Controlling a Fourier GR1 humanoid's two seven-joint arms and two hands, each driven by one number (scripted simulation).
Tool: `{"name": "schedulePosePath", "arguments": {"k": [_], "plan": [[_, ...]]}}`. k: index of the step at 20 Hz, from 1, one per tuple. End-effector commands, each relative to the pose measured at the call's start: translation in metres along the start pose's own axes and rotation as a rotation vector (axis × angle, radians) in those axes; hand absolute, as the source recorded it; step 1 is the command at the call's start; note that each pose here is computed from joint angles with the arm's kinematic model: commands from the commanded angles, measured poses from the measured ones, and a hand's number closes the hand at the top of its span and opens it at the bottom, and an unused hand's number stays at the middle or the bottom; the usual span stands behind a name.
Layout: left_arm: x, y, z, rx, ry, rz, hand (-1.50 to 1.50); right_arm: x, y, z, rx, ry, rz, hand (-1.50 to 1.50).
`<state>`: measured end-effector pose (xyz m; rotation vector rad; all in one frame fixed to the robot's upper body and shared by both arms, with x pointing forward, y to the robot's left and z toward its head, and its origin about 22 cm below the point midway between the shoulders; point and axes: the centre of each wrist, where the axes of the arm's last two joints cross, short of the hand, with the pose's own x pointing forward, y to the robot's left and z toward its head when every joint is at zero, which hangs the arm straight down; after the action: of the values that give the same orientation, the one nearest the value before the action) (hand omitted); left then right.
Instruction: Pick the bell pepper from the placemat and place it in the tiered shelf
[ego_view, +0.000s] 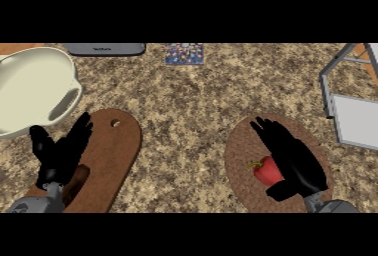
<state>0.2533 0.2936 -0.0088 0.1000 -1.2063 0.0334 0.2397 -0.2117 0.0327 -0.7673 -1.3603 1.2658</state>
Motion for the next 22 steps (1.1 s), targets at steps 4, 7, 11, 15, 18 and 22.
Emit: {"name": "schedulePosePath", "arguments": {"k": [4, 7, 11, 15, 18, 22], "plan": [[-0.032, 0.000, -0.003, 0.003, 0.104, 0.010, 0.00, 0.002, 0.025, -0.017, 0.002, -0.020, -0.008, -1.50], [-0.023, 0.009, -0.003, -0.015, 0.094, 0.017, 0.00, 0.001, 0.023, -0.020, 0.122, -0.065, 0.085, 1.50], [-0.004, -0.006, -0.007, -0.010, 0.105, 0.015, 0.00, 0.004, 0.038, -0.029, 0.202, -0.160, 0.164, 1.50], [-0.013, -0.023, 0.002, -0.004, 0.097, 0.008, 0.00, 0.006, 0.047, -0.007, 0.178, -0.206, 0.085, 1.50], [-0.025, 0.016, 0.006, 0.004, 0.078, 0.002, 0.00, 0.015, 0.042, -0.005, 0.120, -0.261, 0.060, 1.50], [-0.018, 0.006, 0.009, 0.011, 0.110, 0.011, 0.00, -0.003, 0.031, 0.035, 0.059, -0.247, -0.002, 1.50]]}}
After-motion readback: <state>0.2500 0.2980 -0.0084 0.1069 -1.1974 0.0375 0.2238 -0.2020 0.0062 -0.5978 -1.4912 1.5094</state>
